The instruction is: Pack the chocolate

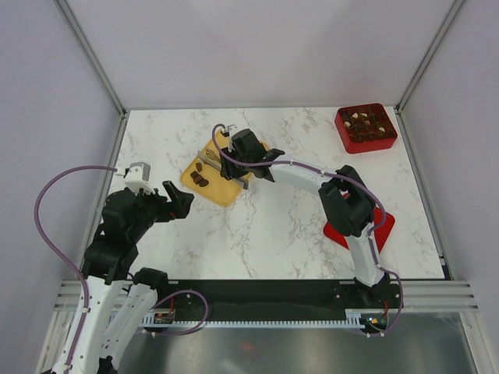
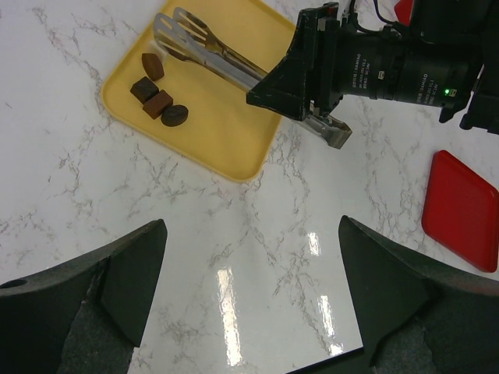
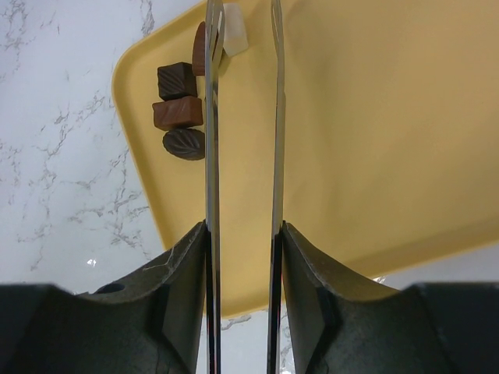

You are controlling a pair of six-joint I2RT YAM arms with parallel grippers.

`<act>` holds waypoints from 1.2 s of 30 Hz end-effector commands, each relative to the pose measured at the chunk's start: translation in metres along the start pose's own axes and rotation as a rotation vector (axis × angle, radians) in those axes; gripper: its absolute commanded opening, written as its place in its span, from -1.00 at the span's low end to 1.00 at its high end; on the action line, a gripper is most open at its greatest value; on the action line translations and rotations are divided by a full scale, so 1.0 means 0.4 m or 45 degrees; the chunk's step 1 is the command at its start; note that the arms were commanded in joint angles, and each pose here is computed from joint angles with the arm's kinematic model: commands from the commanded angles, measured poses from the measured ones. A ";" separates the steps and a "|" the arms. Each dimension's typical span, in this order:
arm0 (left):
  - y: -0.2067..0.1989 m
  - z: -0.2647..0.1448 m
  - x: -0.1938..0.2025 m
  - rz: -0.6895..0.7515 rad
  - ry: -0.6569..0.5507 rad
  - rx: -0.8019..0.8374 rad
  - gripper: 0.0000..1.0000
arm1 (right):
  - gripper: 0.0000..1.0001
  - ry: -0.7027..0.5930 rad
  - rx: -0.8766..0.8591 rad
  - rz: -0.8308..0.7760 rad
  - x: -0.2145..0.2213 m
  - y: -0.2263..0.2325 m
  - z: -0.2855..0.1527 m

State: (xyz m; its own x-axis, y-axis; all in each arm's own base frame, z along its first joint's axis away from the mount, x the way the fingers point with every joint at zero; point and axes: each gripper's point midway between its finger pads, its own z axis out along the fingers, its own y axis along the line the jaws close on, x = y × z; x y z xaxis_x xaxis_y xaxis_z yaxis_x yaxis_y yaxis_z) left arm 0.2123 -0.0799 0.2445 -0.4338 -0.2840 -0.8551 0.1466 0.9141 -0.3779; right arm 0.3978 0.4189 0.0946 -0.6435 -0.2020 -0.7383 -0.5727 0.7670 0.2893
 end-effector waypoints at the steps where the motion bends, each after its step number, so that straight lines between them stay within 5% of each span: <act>1: 0.000 0.002 -0.015 0.019 -0.039 0.004 0.99 | -0.05 -0.086 -0.067 0.004 -0.061 0.045 0.004; 36: 0.002 0.004 -0.015 0.018 -0.039 0.000 0.99 | -0.07 -0.037 -0.073 -0.013 -0.032 0.054 0.041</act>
State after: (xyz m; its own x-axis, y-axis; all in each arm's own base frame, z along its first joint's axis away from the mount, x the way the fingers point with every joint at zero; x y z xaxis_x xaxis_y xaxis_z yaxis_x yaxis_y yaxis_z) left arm 0.2123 -0.0799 0.2444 -0.4342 -0.2842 -0.8548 0.1463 0.9141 -0.3783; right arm 0.3894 0.4353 0.0779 -0.6616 -0.2236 -0.7157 -0.5920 0.7415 0.3157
